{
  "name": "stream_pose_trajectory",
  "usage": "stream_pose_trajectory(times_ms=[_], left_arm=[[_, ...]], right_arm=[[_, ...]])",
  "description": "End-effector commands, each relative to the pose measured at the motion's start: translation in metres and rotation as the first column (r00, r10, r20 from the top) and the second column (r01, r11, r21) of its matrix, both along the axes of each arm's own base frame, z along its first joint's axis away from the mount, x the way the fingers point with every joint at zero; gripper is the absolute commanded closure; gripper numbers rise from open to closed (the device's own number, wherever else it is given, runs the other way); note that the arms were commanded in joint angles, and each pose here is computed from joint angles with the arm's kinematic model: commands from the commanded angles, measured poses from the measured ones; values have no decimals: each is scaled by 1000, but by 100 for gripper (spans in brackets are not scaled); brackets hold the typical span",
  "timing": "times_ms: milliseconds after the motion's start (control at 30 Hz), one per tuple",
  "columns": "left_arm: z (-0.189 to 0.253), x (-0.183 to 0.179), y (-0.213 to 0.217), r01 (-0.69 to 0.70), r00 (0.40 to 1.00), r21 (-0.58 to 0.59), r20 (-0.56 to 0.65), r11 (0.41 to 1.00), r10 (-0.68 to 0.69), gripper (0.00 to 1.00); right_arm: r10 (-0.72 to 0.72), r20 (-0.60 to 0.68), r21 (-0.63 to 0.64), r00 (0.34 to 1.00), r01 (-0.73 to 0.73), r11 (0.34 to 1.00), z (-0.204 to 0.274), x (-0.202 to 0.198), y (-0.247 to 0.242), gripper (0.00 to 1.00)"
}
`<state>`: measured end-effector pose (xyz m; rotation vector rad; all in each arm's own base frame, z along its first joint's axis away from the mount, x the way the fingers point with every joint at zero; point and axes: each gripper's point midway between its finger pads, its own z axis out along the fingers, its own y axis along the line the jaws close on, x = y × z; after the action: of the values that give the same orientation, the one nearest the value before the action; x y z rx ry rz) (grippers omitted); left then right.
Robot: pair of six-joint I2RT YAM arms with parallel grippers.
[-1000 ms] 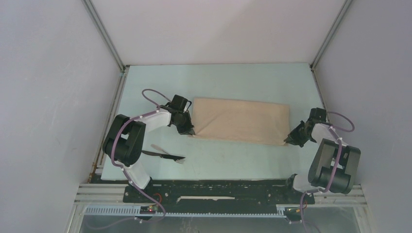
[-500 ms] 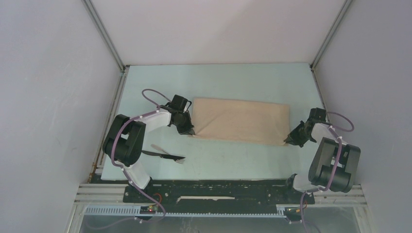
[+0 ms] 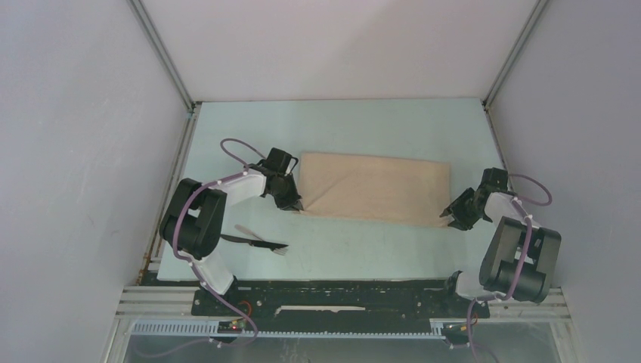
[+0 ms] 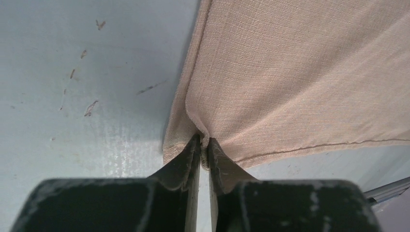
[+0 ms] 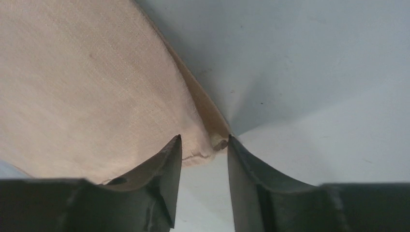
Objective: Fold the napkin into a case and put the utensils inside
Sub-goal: Smooth out the rectangle-folded napkin at the center of the board.
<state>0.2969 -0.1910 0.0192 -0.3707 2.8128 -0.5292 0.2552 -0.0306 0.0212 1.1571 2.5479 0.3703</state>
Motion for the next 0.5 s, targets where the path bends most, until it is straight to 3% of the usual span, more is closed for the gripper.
stream_pose_trajectory(times_ms=[0,200,300,367,467], left_arm=[[14,-4,8,-4,1000,32,26,999,3,82],[42,-5,15,-23,998,58,67,998,19,66],[54,-8,26,-55,994,94,101,994,45,61],[70,-2,35,-68,985,149,169,987,42,46],[82,1,13,12,984,82,176,997,-27,42]], right_arm=[[-65,54,-105,996,70,992,24,-1,-18,46],[-105,167,-286,980,150,946,65,-1,-44,27],[-41,210,-325,977,109,939,82,6,-41,19],[39,250,-286,967,35,958,87,16,-21,9],[113,289,-149,951,-72,986,85,28,10,2]])
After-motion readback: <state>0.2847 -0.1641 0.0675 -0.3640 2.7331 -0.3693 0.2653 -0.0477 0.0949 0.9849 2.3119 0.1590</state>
